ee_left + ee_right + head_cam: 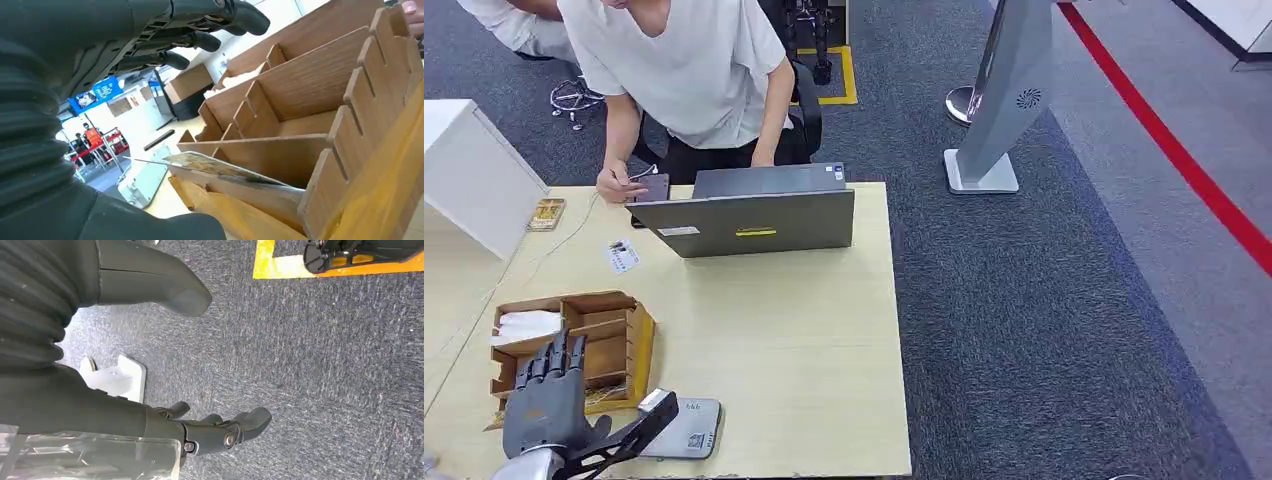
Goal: Pass the card to the sensor for recognition and then transmit it.
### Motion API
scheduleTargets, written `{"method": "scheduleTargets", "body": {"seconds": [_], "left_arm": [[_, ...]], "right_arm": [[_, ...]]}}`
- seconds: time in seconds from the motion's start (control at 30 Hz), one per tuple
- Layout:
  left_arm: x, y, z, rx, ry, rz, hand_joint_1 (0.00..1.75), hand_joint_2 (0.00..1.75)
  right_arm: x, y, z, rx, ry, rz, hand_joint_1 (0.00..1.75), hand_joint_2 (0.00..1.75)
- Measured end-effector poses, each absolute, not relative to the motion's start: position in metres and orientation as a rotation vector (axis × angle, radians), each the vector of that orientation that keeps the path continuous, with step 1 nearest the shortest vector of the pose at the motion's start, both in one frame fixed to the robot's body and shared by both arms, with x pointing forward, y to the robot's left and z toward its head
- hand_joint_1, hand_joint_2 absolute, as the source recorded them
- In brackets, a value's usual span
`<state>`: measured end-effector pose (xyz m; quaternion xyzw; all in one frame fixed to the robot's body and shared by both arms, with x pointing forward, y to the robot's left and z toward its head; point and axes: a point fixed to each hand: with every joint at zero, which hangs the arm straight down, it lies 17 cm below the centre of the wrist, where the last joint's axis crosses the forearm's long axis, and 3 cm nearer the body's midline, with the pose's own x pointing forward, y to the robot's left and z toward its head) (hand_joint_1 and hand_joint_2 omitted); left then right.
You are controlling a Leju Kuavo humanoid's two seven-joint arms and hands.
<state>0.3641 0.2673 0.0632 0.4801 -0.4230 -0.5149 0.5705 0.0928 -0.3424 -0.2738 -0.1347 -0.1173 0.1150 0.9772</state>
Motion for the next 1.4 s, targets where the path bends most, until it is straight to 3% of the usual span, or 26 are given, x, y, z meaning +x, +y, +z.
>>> {"method": "scheduleTargets", "body": {"seconds": [0.5,0.53,1.4], "left_arm": [[0.363,0.276,0.061,1.147,-0.963,-1.199,0.0,1.75],[0.363,0.276,0.061,1.148,-0.958,-1.199,1.75,1.75],[0.363,0.29,0.059,1.163,-0.945,-1.186,1.75,1.75]], "right_arm": [[0.091,-0.343,-0.274,-0.27,-0.227,0.231,0.0,1.75],[0.091,-0.343,-0.274,-0.27,-0.227,0.231,0.0,1.75],[0.091,-0.342,-0.274,-0.268,-0.226,0.23,0.0,1.75]]}}
